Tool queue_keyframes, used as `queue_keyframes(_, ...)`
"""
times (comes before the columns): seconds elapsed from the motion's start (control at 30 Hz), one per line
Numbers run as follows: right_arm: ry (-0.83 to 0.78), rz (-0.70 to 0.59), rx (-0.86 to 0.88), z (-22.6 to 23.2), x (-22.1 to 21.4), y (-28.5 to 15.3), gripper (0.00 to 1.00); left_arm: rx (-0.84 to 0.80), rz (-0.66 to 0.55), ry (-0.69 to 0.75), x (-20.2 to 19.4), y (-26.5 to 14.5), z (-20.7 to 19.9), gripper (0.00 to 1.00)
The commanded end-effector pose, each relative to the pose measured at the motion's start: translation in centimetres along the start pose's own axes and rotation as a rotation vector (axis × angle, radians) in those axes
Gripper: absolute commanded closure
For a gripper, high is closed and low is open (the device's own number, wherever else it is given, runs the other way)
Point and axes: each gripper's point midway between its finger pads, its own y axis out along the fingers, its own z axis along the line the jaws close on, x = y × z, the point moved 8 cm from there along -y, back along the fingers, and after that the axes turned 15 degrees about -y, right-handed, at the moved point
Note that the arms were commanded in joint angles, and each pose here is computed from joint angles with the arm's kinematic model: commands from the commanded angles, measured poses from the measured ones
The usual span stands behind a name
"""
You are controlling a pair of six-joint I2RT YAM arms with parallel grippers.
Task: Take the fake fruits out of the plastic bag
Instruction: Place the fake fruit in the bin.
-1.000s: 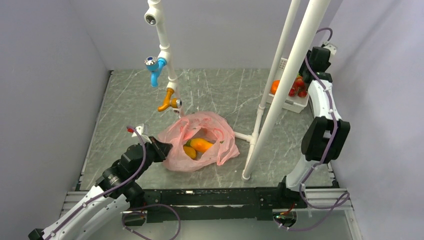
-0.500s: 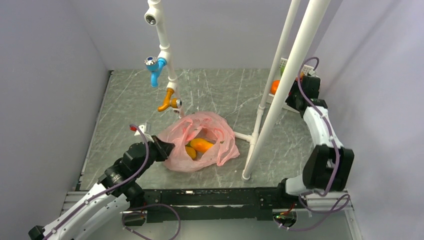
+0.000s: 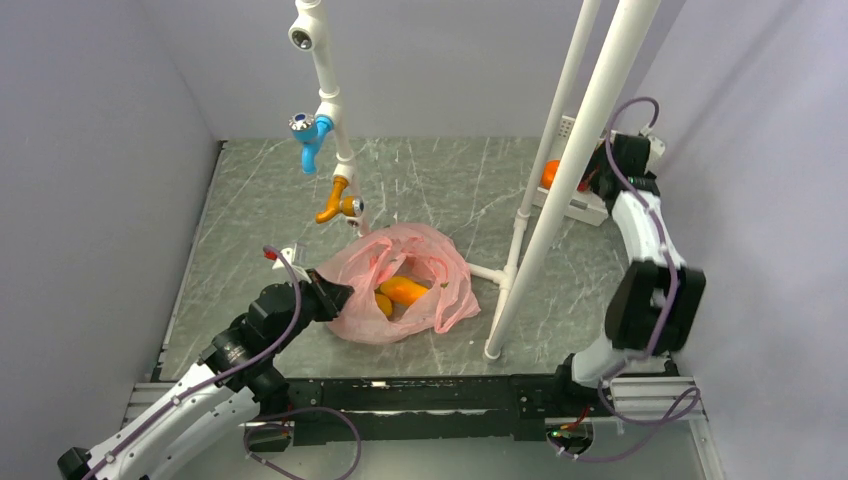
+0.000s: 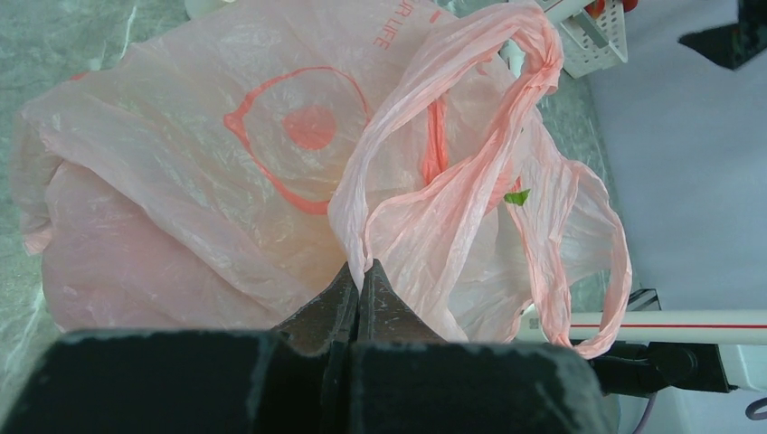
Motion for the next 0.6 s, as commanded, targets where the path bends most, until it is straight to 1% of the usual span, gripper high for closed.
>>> queue_keyframes(0.0, 0.046, -0.01, -0.041, 1.2, 3.9, 5.3, 0.14, -0.043, -0.019, -0.034, 0.4, -0.3, -0.8, 1.0)
queue_keyframes(0.1, 0.046, 0.028, -0.065, 1.8, 4.4, 9.2, 0.13, -0.048, -0.025, -0.041, 0.4, -0.5, -0.6, 1.0)
queue_keyframes(0.23, 0.041, 0.116, -0.077, 2.1, 3.6, 13.7, 0.14, -0.02, -0.039, -0.016, 0.5, -0.6, -0.1, 1.0)
queue_keyframes(0.37, 0.011, 0.153, -0.079, 2.2, 2.3, 16.0, 0.17, -0.002, -0.039, 0.027, 0.9, -0.8, -0.3, 1.0)
queue_keyframes(0.43, 0.007, 0.168, -0.074, 2.0, 1.7, 17.0, 0.2, -0.003, -0.03, 0.038, 0.9, -0.7, -0.5, 1.0)
queue_keyframes(0.47, 0.007, 0.176, -0.074, 1.9, 1.4, 17.5, 0.23, -0.004, -0.027, 0.04, 0.9, -0.6, -0.5, 1.0)
queue_keyframes(0.57, 0.014, 0.193, -0.031, 1.8, 1.1, 19.0, 0.41, -0.015, -0.019, 0.037, 0.8, -0.4, -0.7, 1.0)
